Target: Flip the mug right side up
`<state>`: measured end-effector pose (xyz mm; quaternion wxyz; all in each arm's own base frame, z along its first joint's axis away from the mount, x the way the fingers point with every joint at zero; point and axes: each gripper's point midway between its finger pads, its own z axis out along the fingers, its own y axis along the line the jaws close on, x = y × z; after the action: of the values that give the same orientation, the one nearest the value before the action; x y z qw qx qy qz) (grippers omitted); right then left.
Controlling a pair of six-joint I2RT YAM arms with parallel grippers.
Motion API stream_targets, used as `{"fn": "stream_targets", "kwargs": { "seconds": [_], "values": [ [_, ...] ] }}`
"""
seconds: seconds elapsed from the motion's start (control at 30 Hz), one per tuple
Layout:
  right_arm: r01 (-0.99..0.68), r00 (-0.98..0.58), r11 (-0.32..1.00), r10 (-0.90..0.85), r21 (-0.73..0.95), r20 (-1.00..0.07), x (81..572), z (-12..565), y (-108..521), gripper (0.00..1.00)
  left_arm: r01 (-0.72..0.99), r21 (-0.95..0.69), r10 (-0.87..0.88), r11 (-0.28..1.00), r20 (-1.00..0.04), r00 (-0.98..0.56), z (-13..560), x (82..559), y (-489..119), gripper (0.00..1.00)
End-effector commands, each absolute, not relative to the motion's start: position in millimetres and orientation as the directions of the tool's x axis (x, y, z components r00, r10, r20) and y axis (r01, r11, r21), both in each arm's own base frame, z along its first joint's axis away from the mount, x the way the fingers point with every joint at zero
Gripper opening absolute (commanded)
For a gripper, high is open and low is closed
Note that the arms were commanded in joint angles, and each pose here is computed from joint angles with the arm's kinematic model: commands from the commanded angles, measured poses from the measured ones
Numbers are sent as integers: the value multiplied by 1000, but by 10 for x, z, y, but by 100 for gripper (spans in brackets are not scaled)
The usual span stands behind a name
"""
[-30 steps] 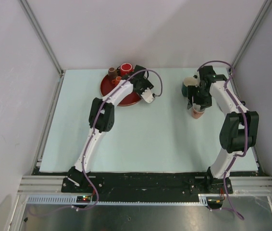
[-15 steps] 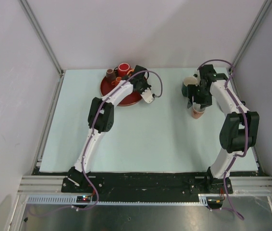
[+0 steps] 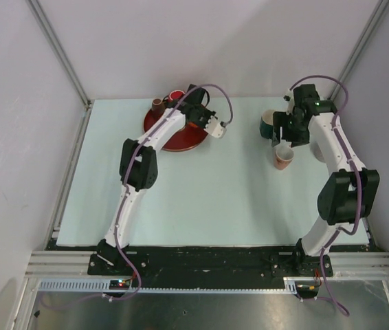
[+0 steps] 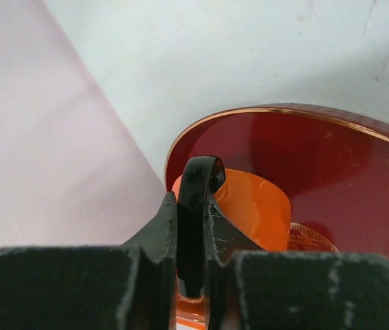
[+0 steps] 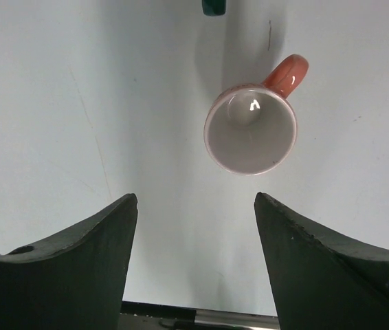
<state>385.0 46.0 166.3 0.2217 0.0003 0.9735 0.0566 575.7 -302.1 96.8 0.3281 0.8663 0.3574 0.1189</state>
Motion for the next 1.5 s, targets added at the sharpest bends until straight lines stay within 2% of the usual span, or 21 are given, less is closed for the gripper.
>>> {"fn": "stream_targets", "kwargs": {
  "seconds": [0.0,0.13,0.23,0.37,0.43,0.5,0.57,0.7,0.83,0.97,1.03,1.1,1.17,1.2,1.27,1.33,1.37,1.4,1.47],
  "values": [
    [-82,-808,987,13,135,-589,3872,2314,495,74,516,844,752,-147,-244,613,2745,5656,-3092,0],
    [-172,-737,964,11,203,-676,3855,2590,683,75,622,771,738,135,-497,456,3156,5506,-3011,0],
    [-259,-670,933,14,251,-742,3798,2813,864,77,683,650,655,332,-680,328,3457,5345,-2950,0],
    [-409,-586,836,67,366,-808,3703,3134,1253,79,756,416,459,506,-872,172,3832,5095,-2881,0],
    [-498,-545,760,102,419,-832,3650,3318,1524,84,798,271,339,538,-936,90,4003,4922,-2886,0],
    [-581,-502,692,110,429,-858,3597,3486,1818,93,837,140,237,528,-971,13,4152,4717,-2916,0],
    [-660,-453,620,123,425,-883,3554,3667,2111,98,880,49,169,472,-985,-36,4277,4475,-2979,0],
    [-762,-416,445,220,470,-882,3517,4022,2495,99,940,-37,106,340,-991,-78,4460,4067,-3092,0],
    [-784,-386,400,285,475,-877,3618,4221,2583,99,961,-76,79,265,-992,-100,4567,3858,-3127,0],
    [-791,-435,328,294,517,-851,3637,4205,2747,98,970,-79,59,231,-994,-95,4689,3749,-3164,0],
    [-795,-460,293,279,531,-843,3626,4162,2853,93,973,-80,50,218,-994,-93,4729,3719,-3197,0],
    [-802,-480,257,260,539,-838,3599,4136,2942,83,973,-101,33,209,-993,-111,4772,3700,-3219,0],
    [-814,-488,218,248,539,-837,3566,4153,3007,59,969,-124,19,212,-991,-131,4783,3720,-3241,0],
    [-817,-490,205,245,539,-837,3558,4157,3027,41,966,-133,13,222,-990,-139,4776,3754,-3244,0],
    [-824,-486,192,243,533,-839,3549,4169,3045,14,959,-134,5,250,-990,-140,4764,3832,-3245,0],
    [-819,-474,236,236,523,-848,3597,4132,3018,3,950,-132,8,282,-990,-140,4705,3935,-3236,3],
    [-808,-467,286,223,515,-856,3648,4066,2989,2,944,-132,13,303,-990,-143,4660,3996,-3221,13],
    [-777,-489,343,200,529,-849,3688,3961,2944,1,934,-121,18,337,-991,-135,4623,4075,-3199,38],
    [-715,-485,500,150,489,-861,3863,3711,2778,0,904,-98,35,417,-992,-124,4530,4265,-3099,78]
  ]
}}
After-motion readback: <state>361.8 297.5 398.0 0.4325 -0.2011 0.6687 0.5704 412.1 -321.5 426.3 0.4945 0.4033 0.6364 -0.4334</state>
